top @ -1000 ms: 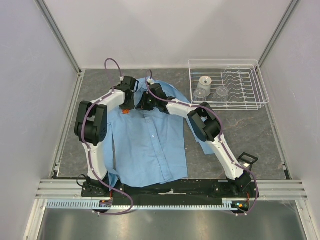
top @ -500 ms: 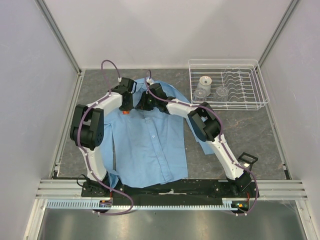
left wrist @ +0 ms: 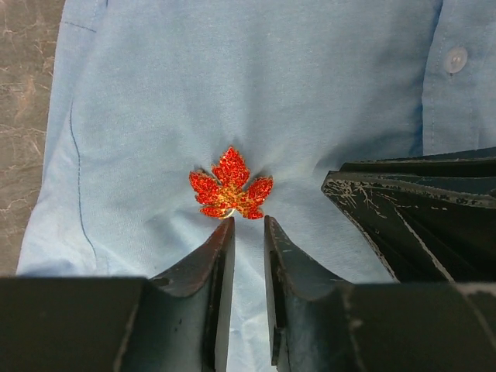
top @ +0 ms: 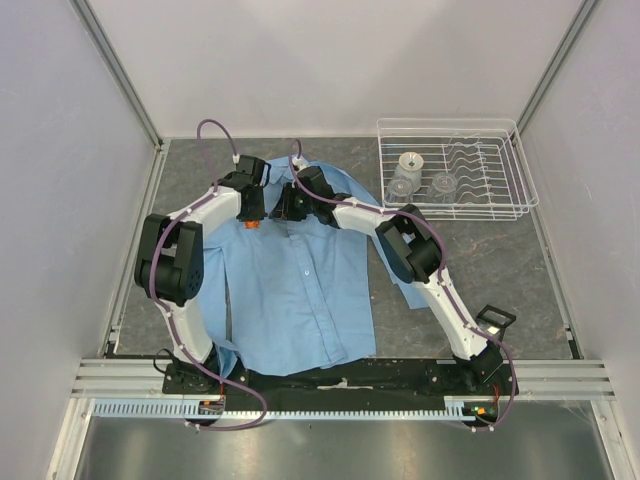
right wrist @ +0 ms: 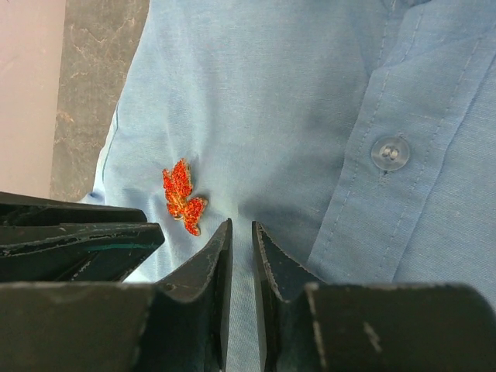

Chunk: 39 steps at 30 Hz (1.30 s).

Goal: Remove the brooch from the garment

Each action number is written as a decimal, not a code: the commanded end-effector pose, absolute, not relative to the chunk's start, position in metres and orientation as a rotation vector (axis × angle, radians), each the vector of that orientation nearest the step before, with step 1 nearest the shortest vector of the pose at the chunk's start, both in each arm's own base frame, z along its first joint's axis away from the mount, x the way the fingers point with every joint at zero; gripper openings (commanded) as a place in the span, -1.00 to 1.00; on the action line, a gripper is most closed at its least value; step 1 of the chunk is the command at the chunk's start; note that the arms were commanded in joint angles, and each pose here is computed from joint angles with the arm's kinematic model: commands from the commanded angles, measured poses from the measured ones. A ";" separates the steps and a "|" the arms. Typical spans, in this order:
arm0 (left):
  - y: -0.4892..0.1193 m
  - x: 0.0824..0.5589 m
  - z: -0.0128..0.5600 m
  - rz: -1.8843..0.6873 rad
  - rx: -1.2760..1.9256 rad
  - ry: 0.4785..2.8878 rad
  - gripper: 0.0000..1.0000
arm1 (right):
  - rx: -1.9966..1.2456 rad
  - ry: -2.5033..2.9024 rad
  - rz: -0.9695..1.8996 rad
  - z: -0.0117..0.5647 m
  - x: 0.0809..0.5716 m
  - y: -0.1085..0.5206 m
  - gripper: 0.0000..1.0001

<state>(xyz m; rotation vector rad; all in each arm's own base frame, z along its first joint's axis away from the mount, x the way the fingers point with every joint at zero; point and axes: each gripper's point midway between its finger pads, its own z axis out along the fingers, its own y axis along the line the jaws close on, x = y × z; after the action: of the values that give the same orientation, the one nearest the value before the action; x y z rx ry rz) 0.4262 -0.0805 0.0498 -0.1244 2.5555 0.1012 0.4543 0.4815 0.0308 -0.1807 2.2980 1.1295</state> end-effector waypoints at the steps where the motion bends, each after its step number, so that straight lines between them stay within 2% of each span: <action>1: -0.072 0.437 0.061 0.146 -0.143 2.510 -0.33 | -0.236 2.222 1.176 0.060 0.455 0.491 -0.55; 4: -0.069 0.436 0.057 0.170 -0.149 2.518 -0.15 | -0.247 2.217 1.164 0.055 0.458 0.493 -0.55; 9: -0.069 0.433 0.047 0.189 -0.178 2.553 -0.14 | -0.245 2.213 1.151 0.049 0.461 0.495 -0.56; 16: -0.074 0.423 0.026 0.228 -0.156 2.602 -0.01 | -0.288 2.197 1.100 0.046 0.454 0.494 -0.56; 18: -0.072 0.418 0.020 0.261 -0.149 2.618 0.19 | -0.286 2.185 1.100 0.043 0.453 0.492 -0.56; 21: -0.069 0.414 0.014 0.287 -0.160 2.624 0.18 | -0.277 2.196 1.133 0.041 0.450 0.493 -0.56; 23: -0.070 0.415 0.012 0.279 -0.155 2.628 0.15 | -0.264 2.206 1.139 0.034 0.444 0.491 -0.56; 25: -0.070 0.416 0.012 0.284 -0.152 2.633 0.03 | -0.250 2.220 1.137 0.027 0.441 0.487 -0.56; 27: -0.072 0.417 0.011 0.274 -0.140 2.637 -0.18 | -0.243 2.225 1.135 0.026 0.441 0.488 -0.56; 33: -0.077 0.423 0.018 0.230 -0.119 2.617 -0.64 | -0.333 2.184 1.048 0.041 0.446 0.481 -0.55; 39: -0.086 0.427 0.025 0.160 -0.126 2.606 -0.79 | -0.406 2.161 1.034 0.043 0.446 0.481 -0.52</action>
<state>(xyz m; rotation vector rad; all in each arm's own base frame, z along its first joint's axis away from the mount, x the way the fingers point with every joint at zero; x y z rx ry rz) 0.4187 -0.0796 0.0205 -0.1067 2.6239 0.2133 0.4482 0.4847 0.0296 -0.3286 2.1825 1.0825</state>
